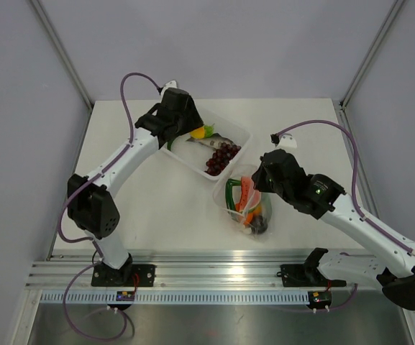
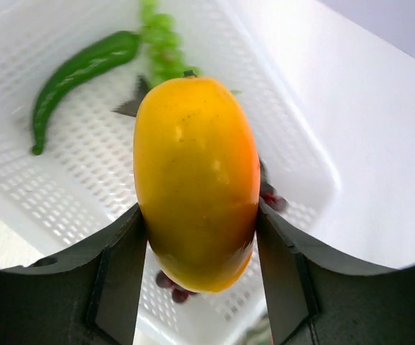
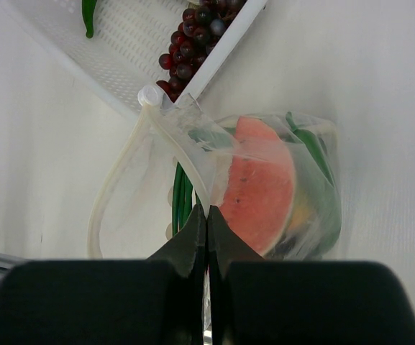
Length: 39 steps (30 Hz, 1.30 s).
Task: Place the food in the zip-top bag and seal the zipper
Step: Place the fake fruit in the zipper food storage bag.
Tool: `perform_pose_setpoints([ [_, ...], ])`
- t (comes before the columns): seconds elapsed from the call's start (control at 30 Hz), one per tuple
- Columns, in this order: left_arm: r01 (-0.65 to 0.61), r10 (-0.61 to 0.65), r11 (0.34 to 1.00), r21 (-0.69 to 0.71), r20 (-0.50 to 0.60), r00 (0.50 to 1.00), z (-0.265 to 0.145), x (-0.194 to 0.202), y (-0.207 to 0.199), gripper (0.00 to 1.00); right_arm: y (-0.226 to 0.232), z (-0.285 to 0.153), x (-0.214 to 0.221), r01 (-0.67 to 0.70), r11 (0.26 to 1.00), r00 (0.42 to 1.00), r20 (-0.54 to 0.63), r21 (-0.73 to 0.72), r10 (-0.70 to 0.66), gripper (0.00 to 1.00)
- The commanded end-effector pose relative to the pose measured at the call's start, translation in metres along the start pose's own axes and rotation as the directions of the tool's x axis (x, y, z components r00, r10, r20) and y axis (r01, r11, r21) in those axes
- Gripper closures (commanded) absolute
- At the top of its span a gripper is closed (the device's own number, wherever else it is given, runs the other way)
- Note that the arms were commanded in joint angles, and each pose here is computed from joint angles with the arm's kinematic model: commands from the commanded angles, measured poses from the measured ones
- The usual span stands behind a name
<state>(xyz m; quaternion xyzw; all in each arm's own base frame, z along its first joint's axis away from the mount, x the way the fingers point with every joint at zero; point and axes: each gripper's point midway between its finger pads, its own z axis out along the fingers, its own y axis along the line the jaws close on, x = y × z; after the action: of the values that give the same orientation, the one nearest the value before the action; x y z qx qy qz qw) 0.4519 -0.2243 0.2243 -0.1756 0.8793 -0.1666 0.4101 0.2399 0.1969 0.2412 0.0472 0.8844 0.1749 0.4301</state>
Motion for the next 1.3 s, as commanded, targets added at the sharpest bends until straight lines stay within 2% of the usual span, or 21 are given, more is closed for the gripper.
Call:
perform_pose_setpoints([
  [0.0,-0.144,0.14,0.949,0.281,0.034,0.99,-0.045,0.001,-0.05,1.0,0.007,-0.004,-0.014,-0.017,0.999,0.999,0.045,-0.029,0.019,1.0],
  [0.1,-0.209,0.22,0.915,0.346,0.007,0.975,-0.073,0.022,-0.057,1.0,0.008,-0.005,-0.015,-0.021,0.999,0.999,0.048,-0.033,0.023,1.0],
  [0.23,-0.292,0.353,0.834,0.469,-0.045,0.935,-0.122,0.07,-0.076,1.0,0.008,-0.005,-0.015,-0.025,0.999,0.999,0.047,-0.033,0.027,1.0],
  [0.4,-0.302,0.395,0.774,0.557,-0.052,0.917,-0.169,0.101,-0.081,1.0,0.007,-0.004,-0.015,-0.03,0.999,0.998,0.048,-0.029,0.032,1.0],
  [0.53,-0.288,0.408,0.733,0.617,-0.06,0.911,-0.189,0.121,-0.085,1.0,0.01,-0.004,-0.015,-0.03,0.999,0.998,0.045,-0.036,0.031,1.0],
  [0.77,-0.213,0.455,0.661,0.719,-0.158,0.876,-0.201,0.164,-0.097,1.0,0.012,-0.006,-0.017,-0.034,0.998,0.998,0.047,-0.047,0.036,1.0],
  [1.07,-0.202,0.494,0.712,0.672,-0.275,0.825,-0.168,0.21,-0.088,1.0,0.011,-0.012,-0.019,-0.055,0.997,0.997,0.054,-0.053,0.058,1.0],
  [1.23,-0.199,0.486,0.731,0.653,-0.294,0.823,-0.155,0.219,-0.091,1.0,0.013,-0.012,-0.02,-0.062,0.996,0.996,0.053,-0.065,0.065,1.0],
  [1.27,-0.199,0.484,0.73,0.654,-0.289,0.826,-0.154,0.218,-0.095,0.91,0.013,-0.012,-0.019,-0.061,0.996,0.997,0.052,-0.066,0.064,1.0],
])
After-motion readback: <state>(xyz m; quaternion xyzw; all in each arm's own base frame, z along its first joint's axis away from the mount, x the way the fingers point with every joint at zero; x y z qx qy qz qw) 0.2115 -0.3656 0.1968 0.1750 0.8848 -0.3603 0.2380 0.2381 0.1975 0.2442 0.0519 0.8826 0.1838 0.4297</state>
